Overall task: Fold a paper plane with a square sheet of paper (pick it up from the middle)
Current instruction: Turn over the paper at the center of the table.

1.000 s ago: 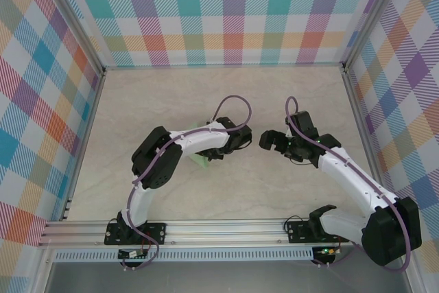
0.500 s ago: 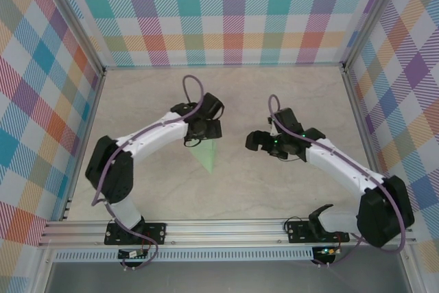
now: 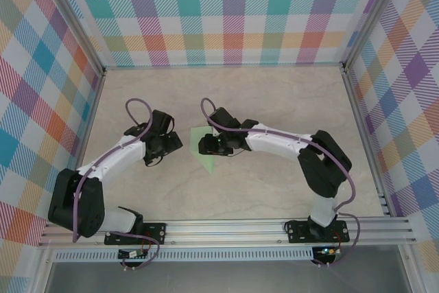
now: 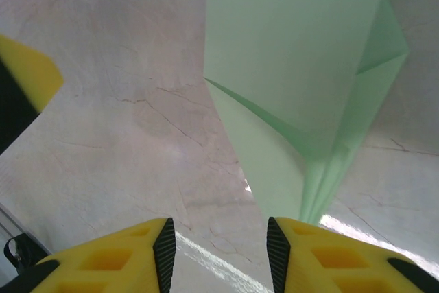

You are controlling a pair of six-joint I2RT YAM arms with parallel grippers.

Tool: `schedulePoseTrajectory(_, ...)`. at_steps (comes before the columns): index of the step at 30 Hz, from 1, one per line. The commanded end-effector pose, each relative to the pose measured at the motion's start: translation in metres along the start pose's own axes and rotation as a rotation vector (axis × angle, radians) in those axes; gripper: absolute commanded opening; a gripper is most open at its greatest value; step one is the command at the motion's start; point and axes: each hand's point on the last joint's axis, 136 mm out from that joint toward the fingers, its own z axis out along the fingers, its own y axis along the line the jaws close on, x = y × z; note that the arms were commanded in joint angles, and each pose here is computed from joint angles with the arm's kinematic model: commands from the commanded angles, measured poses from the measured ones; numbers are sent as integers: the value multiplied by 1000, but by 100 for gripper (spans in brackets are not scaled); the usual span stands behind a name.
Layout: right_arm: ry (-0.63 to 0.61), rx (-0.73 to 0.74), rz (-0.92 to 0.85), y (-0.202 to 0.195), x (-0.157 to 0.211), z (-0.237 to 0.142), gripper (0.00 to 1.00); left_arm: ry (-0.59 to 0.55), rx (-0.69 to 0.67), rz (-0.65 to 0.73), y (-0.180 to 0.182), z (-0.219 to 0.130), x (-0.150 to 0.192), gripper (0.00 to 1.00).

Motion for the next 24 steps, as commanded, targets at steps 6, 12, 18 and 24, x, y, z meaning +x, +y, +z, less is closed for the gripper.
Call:
schedulePoseTrajectory(6,73,-27,13,11,-1,36,40,8,39,-88,17,-4,7,96)
schedulePoseTrajectory(12,155,46,-43,-8,11,52,40,17,57,-91,14,-4,9,97)
schedulePoseTrajectory(18,260,113,-141,-32,33,52,40,30,74,-91,12,-5,11,97)
schedulePoseTrajectory(24,312,163,-218,-63,52,32,40,36,100,-90,9,-8,14,97)
